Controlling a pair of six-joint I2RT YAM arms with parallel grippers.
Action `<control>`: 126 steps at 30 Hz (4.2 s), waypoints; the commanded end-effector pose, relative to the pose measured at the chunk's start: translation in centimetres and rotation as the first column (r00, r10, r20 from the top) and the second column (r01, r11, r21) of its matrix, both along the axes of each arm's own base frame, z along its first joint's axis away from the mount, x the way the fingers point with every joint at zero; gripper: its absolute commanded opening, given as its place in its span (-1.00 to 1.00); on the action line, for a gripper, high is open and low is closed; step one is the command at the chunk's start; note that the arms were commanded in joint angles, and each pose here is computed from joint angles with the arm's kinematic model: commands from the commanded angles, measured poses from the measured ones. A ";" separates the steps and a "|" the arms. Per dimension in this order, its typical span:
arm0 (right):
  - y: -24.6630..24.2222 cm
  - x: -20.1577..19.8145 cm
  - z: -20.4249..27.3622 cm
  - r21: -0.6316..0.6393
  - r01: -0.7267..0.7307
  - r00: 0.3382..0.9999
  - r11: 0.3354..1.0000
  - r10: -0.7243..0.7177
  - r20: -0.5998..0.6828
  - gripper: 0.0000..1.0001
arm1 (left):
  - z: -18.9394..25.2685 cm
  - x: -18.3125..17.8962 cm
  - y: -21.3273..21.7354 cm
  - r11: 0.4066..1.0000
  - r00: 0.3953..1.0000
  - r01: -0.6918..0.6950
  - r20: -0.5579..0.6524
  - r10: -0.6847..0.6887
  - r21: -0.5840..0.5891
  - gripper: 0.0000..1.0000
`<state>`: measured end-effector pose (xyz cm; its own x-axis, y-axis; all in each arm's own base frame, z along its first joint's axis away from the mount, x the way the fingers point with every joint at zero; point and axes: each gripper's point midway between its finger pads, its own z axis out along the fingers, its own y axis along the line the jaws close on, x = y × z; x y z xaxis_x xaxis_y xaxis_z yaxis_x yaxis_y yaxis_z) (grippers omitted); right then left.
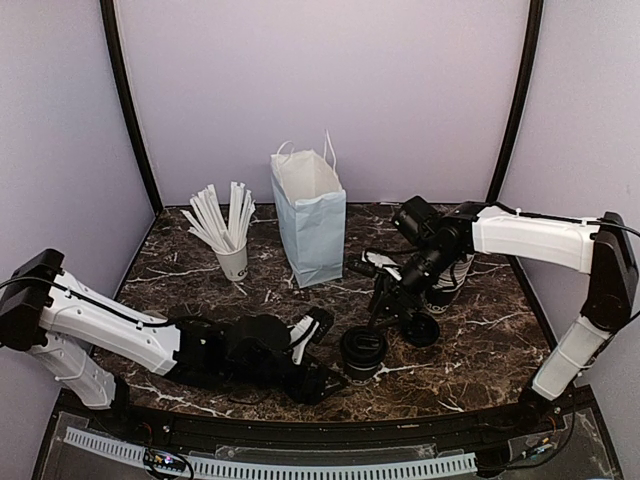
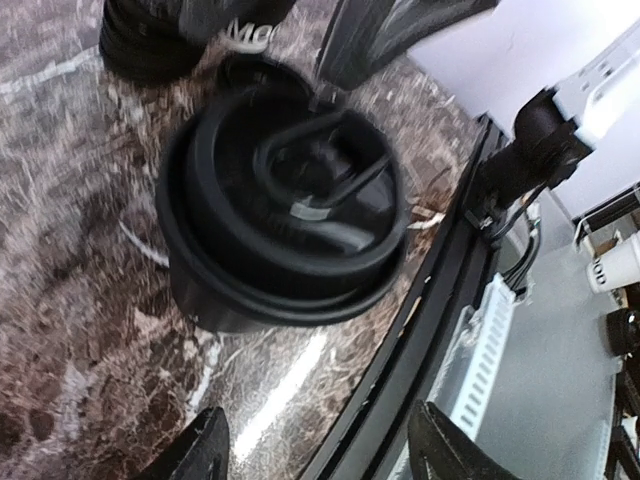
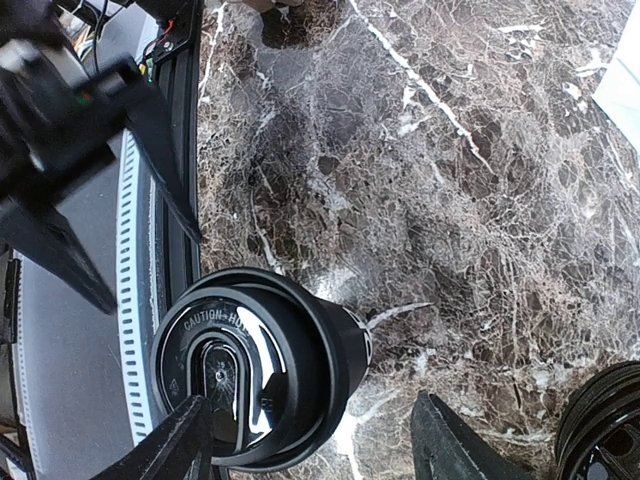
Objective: Pack the takeout coffee
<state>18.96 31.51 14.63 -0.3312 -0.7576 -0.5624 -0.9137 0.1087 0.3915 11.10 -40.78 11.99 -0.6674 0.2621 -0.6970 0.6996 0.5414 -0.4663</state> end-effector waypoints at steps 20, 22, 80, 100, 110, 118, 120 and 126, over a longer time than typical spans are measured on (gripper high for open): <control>-3.2 -3.4 -2.2 -0.079 -0.011 0.999 0.997 0.008 -0.042 0.38 | -0.6 9.2 -0.6 0.991 0.991 -0.129 0.042 0.131 -0.033 0.25; -3.3 -3.7 -2.3 -0.083 -0.008 0.998 0.996 0.004 -0.056 0.39 | -0.8 9.6 -0.6 0.992 0.991 -0.126 0.036 0.127 -0.027 0.26; -3.3 0.0 0.1 -0.042 0.171 0.965 0.984 -0.176 -0.193 0.39 | -3.1 6.2 -1.3 0.938 0.825 -0.314 -0.531 0.192 -0.149 0.01; -6.1 1.7 -2.0 -0.105 0.309 0.931 0.945 -0.323 -0.169 -0.21 | -3.2 6.2 -1.8 0.955 0.848 -0.268 -0.501 0.171 -0.129 0.00; -5.9 1.4 -1.6 -0.083 0.296 0.933 0.952 -0.306 -0.189 -0.33 | -3.5 6.2 -2.0 0.958 0.848 -0.260 -0.505 0.165 -0.124 0.00; -5.8 0.1 0.2 -0.014 0.257 0.946 0.966 -0.255 -0.202 -0.13 | -1.6 6.1 -0.7 0.947 0.853 -0.288 -0.488 0.186 -0.141 0.06; -5.9 0.3 0.5 -0.011 0.264 0.949 0.964 -0.262 -0.178 -0.12 | -0.5 6.1 -0.3 0.942 0.860 -0.301 -0.468 0.202 -0.147 0.13; -6.9 2.7 -0.8 -0.074 0.355 0.930 0.932 -0.360 -0.070 -0.19 | 2.1 6.2 -0.8 0.934 0.889 -0.296 -0.415 0.193 -0.200 0.20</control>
<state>19.93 25.37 14.70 -0.6160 -0.6264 -0.4777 -0.7745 0.3705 0.5128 17.11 -41.54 12.67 -0.9335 -0.0826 -0.3490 0.2636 0.5021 -0.8237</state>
